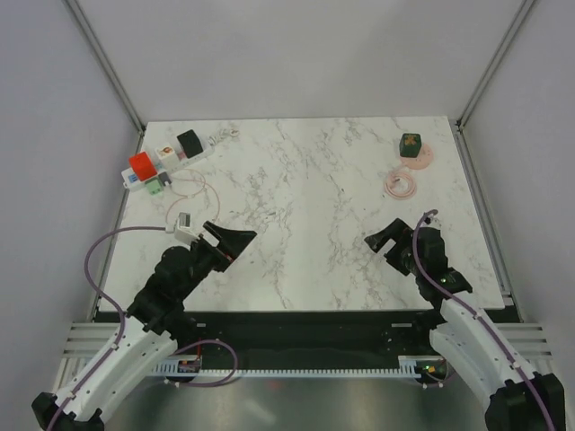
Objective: Pull the plug off the socket
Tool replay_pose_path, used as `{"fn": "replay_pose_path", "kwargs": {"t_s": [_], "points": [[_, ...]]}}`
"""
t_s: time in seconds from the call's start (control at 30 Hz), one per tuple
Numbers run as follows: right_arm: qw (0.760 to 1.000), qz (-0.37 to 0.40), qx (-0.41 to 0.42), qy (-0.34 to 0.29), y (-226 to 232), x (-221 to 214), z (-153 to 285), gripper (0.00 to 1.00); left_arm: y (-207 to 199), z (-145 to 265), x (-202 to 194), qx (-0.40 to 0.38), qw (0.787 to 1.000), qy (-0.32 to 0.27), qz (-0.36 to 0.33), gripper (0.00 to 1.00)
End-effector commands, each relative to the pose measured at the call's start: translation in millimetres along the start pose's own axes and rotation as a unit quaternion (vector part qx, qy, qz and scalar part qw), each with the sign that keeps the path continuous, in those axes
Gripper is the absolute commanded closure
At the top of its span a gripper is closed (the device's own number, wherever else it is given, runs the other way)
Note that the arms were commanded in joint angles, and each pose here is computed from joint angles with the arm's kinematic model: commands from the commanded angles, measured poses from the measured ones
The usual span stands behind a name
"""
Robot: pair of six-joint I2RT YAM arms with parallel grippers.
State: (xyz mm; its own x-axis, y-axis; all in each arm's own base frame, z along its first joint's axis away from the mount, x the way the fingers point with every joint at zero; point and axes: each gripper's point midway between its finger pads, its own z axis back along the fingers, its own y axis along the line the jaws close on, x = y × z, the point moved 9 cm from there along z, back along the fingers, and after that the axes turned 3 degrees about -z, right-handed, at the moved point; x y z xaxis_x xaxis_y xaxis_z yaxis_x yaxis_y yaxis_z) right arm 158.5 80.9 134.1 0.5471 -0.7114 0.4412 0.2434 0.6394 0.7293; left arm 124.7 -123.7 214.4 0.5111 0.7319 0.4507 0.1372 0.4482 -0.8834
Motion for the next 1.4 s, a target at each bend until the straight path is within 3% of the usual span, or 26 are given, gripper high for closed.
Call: {"fn": "replay_pose_path", "kwargs": {"t_s": [0.0,0.13,0.37,0.57,0.67,0.77,0.9,1.13,1.37], "points": [[0.991,0.057,-0.118,-0.031,-5,21,-10,0.02,2,4,-3,0.088,0.995,0.044,0.033,0.0],[0.975,0.133,-0.178,-0.005,5,42,-24,0.02,-6,9,-5,0.054,0.995,0.084,-0.027,0.0],[0.957,0.154,-0.229,-0.091,42,116,-49,0.02,4,17,-8,0.037,0.998,0.057,0.007,0.0],[0.947,0.153,-0.246,-0.137,54,187,-96,0.02,-2,9,-24,0.014,0.986,0.163,0.002,0.0],[0.955,0.15,-0.232,-0.107,44,202,-139,0.02,-6,2,-30,0.009,0.975,0.22,-0.005,0.0],[0.964,0.155,-0.191,-0.097,53,210,-166,0.04,-7,-3,-38,-0.005,0.96,0.279,-0.003,0.0],[0.965,0.151,-0.198,-0.082,39,210,-201,0.07,-16,-6,-41,-0.051,0.943,0.328,-0.005,0.02],[0.96,0.159,-0.224,-0.052,21,194,-231,0.16,-29,-7,-34,-0.087,0.943,0.318,-0.037,0.04],[0.945,0.185,-0.268,-0.038,13,176,-244,0.37,-29,-8,-35,-0.086,0.943,0.319,-0.028,0.07]]}}
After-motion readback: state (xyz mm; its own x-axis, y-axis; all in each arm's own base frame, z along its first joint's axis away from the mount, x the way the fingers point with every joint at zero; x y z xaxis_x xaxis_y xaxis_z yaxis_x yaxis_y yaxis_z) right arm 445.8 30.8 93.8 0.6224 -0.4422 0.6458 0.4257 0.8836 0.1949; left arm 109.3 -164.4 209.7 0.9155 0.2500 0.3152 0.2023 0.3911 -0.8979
